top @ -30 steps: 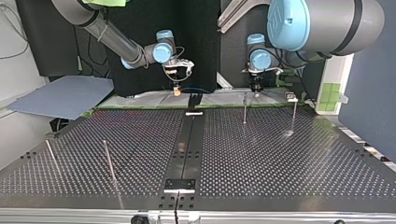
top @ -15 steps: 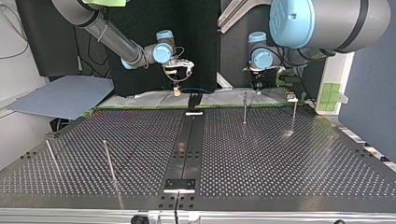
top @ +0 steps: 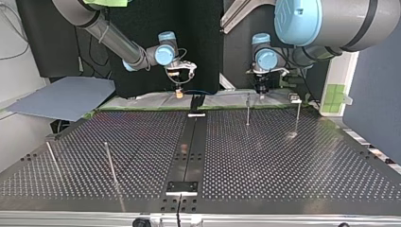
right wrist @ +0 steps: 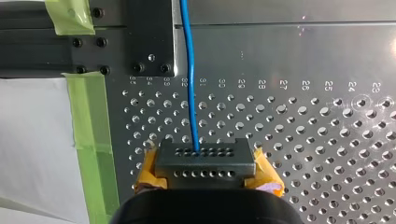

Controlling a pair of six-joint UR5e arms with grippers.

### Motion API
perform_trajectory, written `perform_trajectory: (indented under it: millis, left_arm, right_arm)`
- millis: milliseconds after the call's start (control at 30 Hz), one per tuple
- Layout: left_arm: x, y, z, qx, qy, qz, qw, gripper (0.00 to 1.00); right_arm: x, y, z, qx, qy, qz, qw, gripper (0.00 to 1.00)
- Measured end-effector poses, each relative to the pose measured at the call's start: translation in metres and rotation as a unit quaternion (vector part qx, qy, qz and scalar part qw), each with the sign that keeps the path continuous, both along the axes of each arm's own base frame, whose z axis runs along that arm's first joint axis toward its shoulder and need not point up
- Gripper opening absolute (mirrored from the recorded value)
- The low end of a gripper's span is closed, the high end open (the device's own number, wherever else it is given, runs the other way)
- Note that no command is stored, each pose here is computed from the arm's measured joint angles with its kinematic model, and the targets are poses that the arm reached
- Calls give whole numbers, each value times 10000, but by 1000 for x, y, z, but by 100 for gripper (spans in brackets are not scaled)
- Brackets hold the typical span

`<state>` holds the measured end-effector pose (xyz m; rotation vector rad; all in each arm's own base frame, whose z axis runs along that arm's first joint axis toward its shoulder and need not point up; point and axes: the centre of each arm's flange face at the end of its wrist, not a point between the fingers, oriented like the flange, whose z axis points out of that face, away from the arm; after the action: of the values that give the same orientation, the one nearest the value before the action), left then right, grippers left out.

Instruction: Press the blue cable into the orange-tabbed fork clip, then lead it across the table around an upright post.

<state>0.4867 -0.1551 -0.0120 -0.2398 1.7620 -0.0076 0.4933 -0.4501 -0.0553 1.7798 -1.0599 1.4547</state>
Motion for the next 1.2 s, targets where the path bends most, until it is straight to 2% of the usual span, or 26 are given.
perform_trajectory:
  millis: [200, 567, 900, 1067, 1200]
  left_arm:
    - [13, 2, 5, -109, -187, 11, 9998, 0]
    - [18, 4, -3, -196, -106, -64, 9997, 0]
    - [29, 5, 0, -221, -167, -80, 9996, 0]
    - [42, 6, 5, -231, -162, -79, 9996, 0]
    - [48, 8, 8, -239, -152, -79, 9996, 0]
  right_arm:
    - [0, -4, 2, 2, 4, -18, 10000, 0]
    - [-4, -9, 2, 24, 23, -66, 10000, 0]
    - [-6, -13, 0, 7, 11, -100, 9999, 0]
    - [-6, -20, 4, -24, -28, -129, 9999, 0]
    - [-6, -31, 9, -46, -50, -176, 9998, 0]
